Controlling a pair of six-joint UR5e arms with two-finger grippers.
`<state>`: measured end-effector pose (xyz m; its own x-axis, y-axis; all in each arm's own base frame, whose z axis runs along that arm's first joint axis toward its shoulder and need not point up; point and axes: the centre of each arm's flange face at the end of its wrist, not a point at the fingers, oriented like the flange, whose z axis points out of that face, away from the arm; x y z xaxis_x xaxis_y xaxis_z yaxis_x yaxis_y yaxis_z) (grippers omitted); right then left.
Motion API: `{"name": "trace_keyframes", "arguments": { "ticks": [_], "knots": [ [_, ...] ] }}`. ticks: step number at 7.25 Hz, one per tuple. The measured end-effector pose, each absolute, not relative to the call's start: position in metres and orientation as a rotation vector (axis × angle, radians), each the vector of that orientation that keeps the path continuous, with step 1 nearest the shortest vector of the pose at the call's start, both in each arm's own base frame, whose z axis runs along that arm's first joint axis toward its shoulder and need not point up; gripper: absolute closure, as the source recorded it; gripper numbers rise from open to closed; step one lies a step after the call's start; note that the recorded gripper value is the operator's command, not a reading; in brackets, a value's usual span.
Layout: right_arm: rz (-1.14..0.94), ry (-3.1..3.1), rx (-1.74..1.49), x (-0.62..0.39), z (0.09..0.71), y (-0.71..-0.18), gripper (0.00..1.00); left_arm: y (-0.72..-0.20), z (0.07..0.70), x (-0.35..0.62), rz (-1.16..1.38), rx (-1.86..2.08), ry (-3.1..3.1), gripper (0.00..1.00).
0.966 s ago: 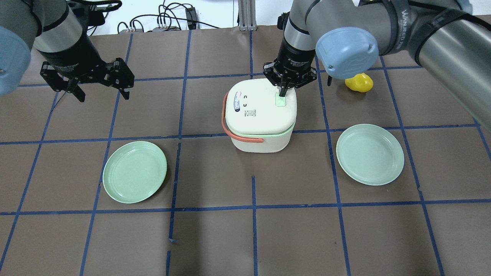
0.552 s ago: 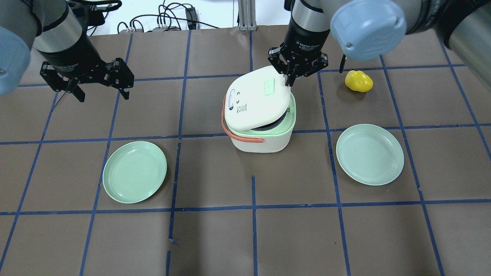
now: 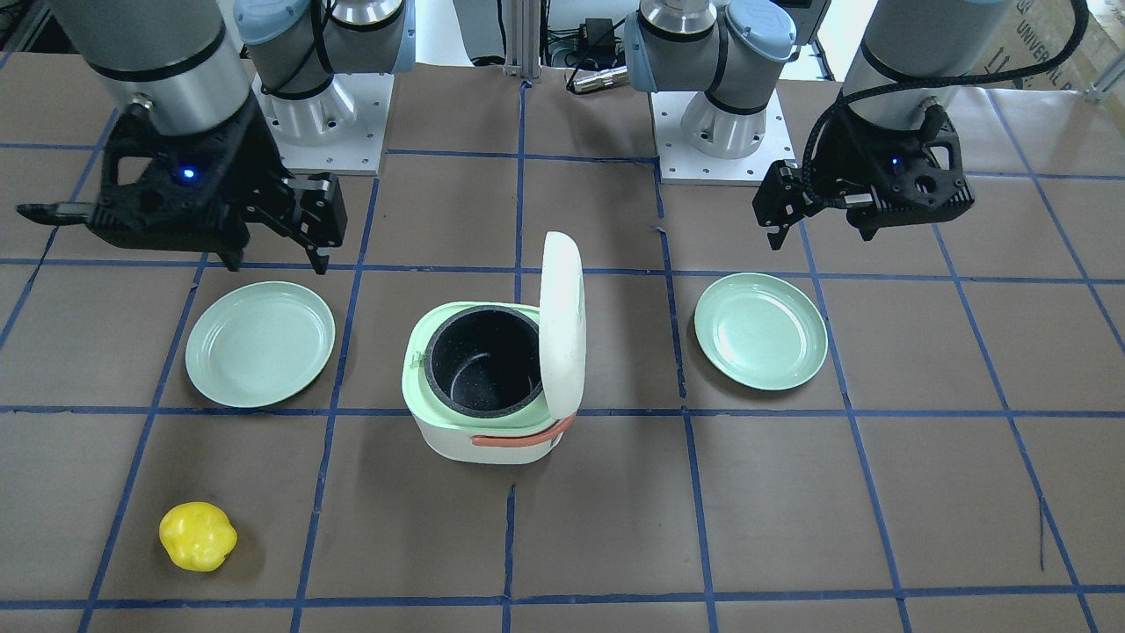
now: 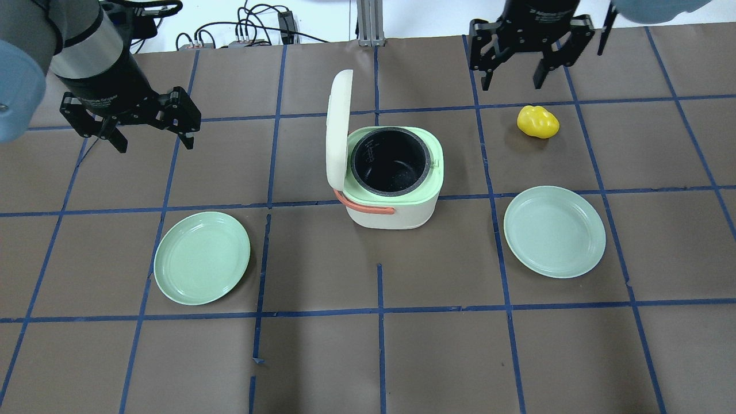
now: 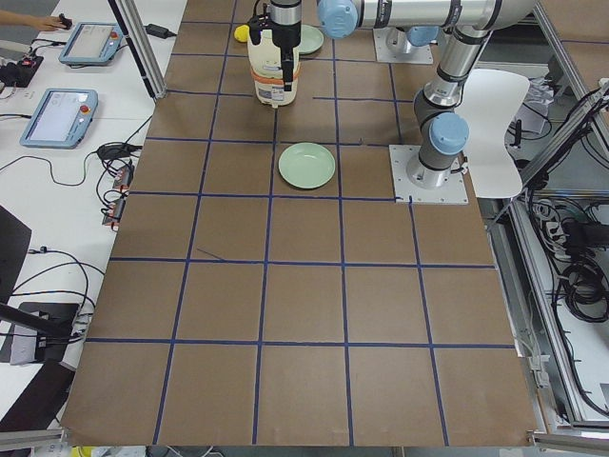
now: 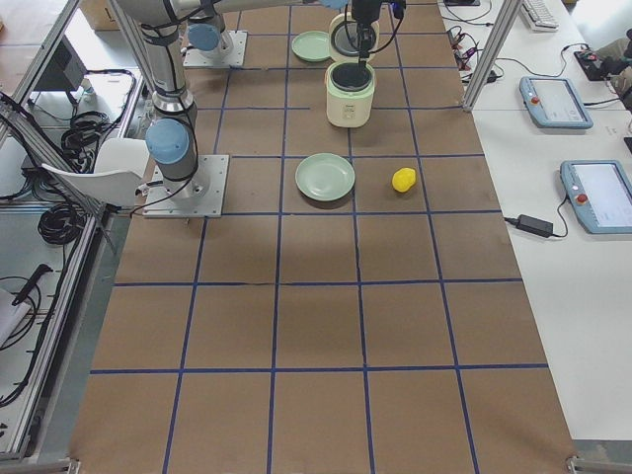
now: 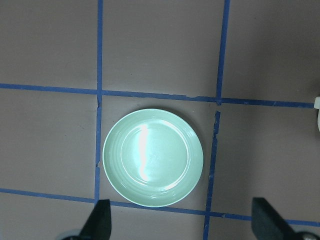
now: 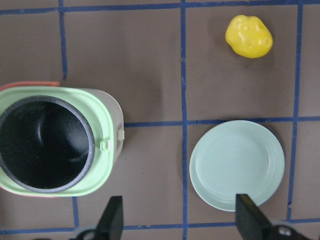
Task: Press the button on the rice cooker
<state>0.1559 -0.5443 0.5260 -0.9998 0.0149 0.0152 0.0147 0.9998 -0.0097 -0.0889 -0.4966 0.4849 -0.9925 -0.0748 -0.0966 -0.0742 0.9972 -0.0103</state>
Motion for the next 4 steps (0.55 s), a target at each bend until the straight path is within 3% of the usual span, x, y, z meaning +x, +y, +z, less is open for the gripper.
{"name": "trace_keyframes", "arguments": {
  "ticks": [4],
  "knots": [
    [-0.087,-3.13,0.009,0.091,0.526,-0.503,0.0,-0.497,0.485,-0.089,-0.01,-0.114,3.043,0.0]
  ]
}}
